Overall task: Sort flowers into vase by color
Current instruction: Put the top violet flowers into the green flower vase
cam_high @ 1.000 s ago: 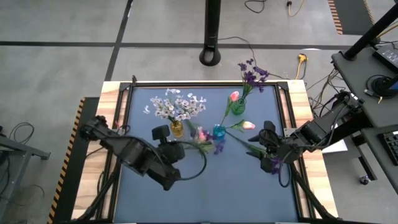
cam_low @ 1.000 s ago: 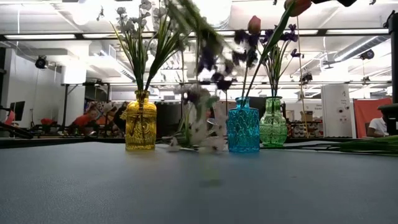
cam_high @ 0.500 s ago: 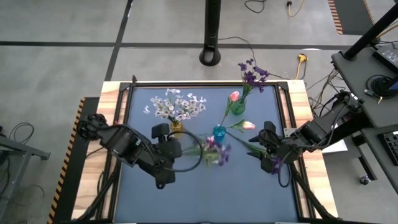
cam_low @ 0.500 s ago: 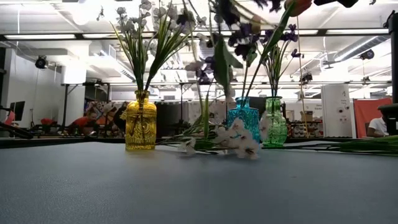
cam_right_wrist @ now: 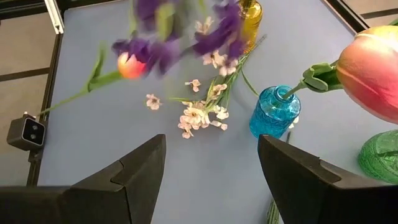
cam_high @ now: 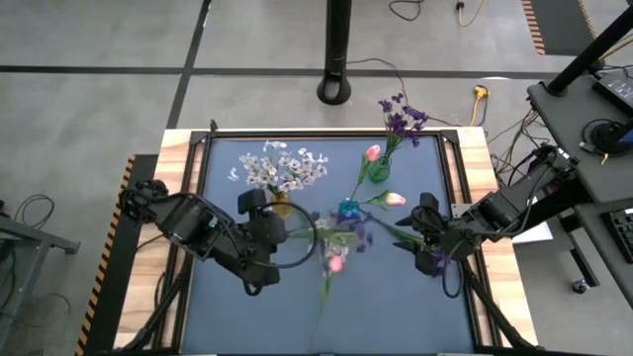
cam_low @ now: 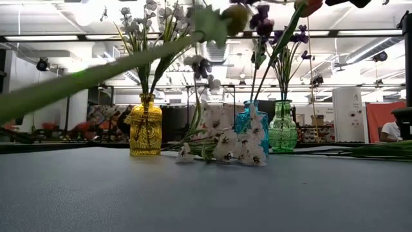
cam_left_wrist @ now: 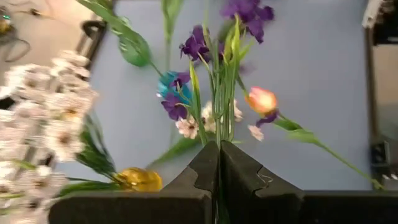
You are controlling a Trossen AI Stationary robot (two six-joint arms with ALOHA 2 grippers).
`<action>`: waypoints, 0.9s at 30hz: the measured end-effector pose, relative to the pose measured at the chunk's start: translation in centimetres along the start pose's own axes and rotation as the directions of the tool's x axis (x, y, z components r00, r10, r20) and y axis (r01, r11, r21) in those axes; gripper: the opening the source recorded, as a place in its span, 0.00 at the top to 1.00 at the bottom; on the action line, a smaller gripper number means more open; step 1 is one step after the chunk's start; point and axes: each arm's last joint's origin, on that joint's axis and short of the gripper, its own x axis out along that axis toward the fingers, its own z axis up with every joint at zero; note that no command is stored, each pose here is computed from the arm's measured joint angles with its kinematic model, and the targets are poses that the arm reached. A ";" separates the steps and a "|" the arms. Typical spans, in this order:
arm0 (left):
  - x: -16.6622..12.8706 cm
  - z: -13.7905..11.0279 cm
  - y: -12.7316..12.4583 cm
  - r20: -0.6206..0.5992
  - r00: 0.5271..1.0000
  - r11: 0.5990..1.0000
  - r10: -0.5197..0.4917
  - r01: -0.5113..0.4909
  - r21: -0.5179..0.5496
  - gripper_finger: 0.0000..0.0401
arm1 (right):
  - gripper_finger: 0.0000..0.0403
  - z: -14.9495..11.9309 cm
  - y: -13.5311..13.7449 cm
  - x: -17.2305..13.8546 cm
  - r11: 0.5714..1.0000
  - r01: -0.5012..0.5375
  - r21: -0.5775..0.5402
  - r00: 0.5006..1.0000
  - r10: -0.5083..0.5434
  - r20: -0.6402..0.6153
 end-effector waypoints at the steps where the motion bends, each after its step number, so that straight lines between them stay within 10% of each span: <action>1: -0.1 0.0 0.1 0.007 1.000 1.000 0.010 -0.010 0.004 1.00 | 0.39 0.0 0.0 0.0 1.000 0.000 0.000 1.000 0.000 0.000; 27: 0.7 0.1 -0.2 0.033 0.995 0.995 0.092 -0.090 -0.043 1.00 | 0.39 -3.9 1.1 4.4 0.988 0.034 0.150 0.999 -0.028 -0.046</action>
